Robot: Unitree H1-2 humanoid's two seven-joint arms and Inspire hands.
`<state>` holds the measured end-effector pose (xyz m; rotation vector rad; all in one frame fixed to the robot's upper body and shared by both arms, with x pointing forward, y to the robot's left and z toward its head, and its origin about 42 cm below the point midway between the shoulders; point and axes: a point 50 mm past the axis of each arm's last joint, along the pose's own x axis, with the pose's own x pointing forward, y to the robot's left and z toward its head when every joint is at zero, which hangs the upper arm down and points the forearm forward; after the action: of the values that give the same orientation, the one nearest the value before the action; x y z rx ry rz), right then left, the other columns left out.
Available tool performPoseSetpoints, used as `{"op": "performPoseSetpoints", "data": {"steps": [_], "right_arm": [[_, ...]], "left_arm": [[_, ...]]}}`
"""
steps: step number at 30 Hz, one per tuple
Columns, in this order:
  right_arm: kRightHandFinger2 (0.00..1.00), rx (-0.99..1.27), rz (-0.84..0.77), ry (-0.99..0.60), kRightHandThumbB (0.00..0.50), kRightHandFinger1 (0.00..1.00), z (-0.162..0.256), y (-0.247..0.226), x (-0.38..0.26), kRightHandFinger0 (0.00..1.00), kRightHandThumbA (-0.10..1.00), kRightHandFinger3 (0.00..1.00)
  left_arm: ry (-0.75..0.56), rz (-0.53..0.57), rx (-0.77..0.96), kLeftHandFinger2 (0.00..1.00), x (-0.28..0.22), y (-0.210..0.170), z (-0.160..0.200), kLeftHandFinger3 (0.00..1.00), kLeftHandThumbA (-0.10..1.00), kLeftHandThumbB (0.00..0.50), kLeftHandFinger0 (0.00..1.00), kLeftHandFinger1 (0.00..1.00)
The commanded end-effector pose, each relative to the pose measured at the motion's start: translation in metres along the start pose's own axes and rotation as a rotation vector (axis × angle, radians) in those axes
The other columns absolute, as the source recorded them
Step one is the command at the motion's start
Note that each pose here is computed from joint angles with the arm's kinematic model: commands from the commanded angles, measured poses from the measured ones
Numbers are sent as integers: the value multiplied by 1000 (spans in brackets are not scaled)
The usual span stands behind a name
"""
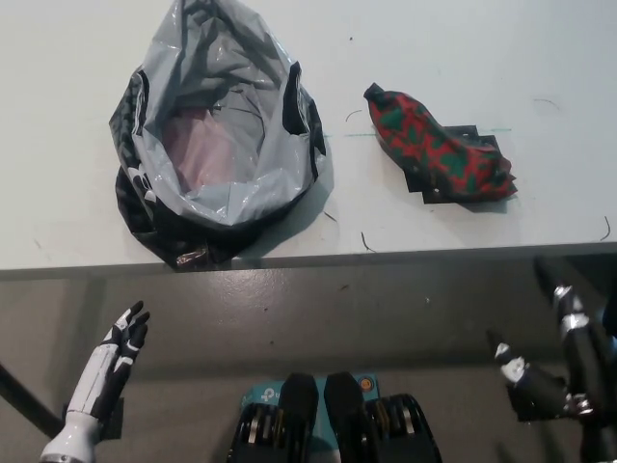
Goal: The robot uses its right hand to pick up a bag of coffee beans and puts it in the black plastic bag, then the robot grabs the top of the bag and lifts it.
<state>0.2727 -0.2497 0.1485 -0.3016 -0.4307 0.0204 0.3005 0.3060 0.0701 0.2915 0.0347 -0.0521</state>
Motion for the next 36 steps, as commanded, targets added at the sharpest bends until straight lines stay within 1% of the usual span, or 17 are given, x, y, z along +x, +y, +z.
{"op": "performPoseSetpoints", "data": {"steps": [1, 2, 4, 5, 6, 7, 8, 9, 11, 12, 13, 15, 21, 22, 28, 33, 36], "right_arm": [[1000, -154, -45, -248, 329, 1000, 91, -39, 35, 1000, 787, 1000], [1000, -190, -41, -267, 344, 1000, 107, -45, 41, 1000, 809, 1000], [1000, -276, -36, -299, 353, 1000, 132, -55, 52, 1000, 811, 1000], [1000, -320, -24, -328, 356, 1000, 144, -59, 60, 1000, 790, 1000], [1000, -353, -15, -339, 373, 1000, 152, -61, 68, 1000, 802, 1000], [1000, -408, -10, -338, 403, 1000, 161, -61, 79, 1000, 833, 1000], [1000, -456, -2, -336, 406, 1000, 166, -61, 90, 1000, 860, 1000], [1000, -485, 8, -329, 426, 1000, 168, -60, 99, 1000, 895, 1000], [1000, -542, 35, -298, 420, 1000, 172, -58, 116, 1000, 918, 1000], [1000, -589, 41, -291, 404, 1000, 173, -55, 130, 1000, 883, 1000], [1000, -612, 46, -272, 408, 1000, 173, -50, 142, 1000, 862, 1000], [1000, -668, 78, -228, 409, 1000, 170, -40, 162, 1000, 905, 1000], [1000, -730, 157, -83, 417, 1000, 158, -20, 218, 1000, 880, 1000], [1000, -740, 169, -58, 425, 1000, 156, -17, 229, 1000, 880, 1000], [1000, -790, 245, 92, 411, 1000, 143, -4, 279, 1000, 975, 1000], [1000, -775, 278, 164, 390, 1000, 126, 9, 304, 1000, 950, 1000], [1000, -799, 294, 211, 420, 1000, 113, 19, 320, 1000, 955, 1000]], "left_arm": [[-115, 4, 38, 1000, -1, 11, 19, 1000, 992, 205, 1000, 1000], [-112, 3, 36, 1000, -1, 11, 18, 1000, 995, 209, 1000, 1000], [-111, 0, 39, 1000, -1, 12, 17, 1000, 996, 207, 1000, 1000], [-108, 1, 38, 1000, -2, 11, 16, 1000, 993, 200, 1000, 1000], [-109, 2, 38, 1000, -1, 11, 16, 1000, 986, 192, 1000, 1000], [-107, 3, 34, 1000, -1, 10, 16, 1000, 977, 198, 1000, 1000], [-104, 1, 34, 1000, -1, 10, 15, 1000, 975, 199, 1000, 1000], [-105, -1, 36, 1000, -1, 10, 14, 1000, 975, 200, 1000, 1000], [-103, -11, 37, 1000, -4, 7, 13, 1000, 974, 202, 1000, 1000], [-99, -14, 37, 1000, -3, 6, 13, 1000, 973, 209, 1000, 1000], [-99, -17, 42, 1000, -3, 6, 13, 1000, 975, 216, 1000, 1000], [-99, -21, 40, 1000, -4, 6, 12, 1000, 971, 214, 1000, 1000], [-94, -30, 39, 1000, -2, 7, 11, 1000, 990, 216, 1000, 1000], [-95, -31, 39, 1000, -1, 7, 12, 1000, 990, 216, 1000, 1000], [-102, -39, 41, 1000, 1, 5, 14, 1000, 993, 230, 1000, 1000], [-103, -43, 41, 1000, 1, 3, 14, 1000, 982, 229, 1000, 1000], [-100, -45, 40, 1000, 1, 3, 14, 1000, 981, 236, 1000, 1000]]}}
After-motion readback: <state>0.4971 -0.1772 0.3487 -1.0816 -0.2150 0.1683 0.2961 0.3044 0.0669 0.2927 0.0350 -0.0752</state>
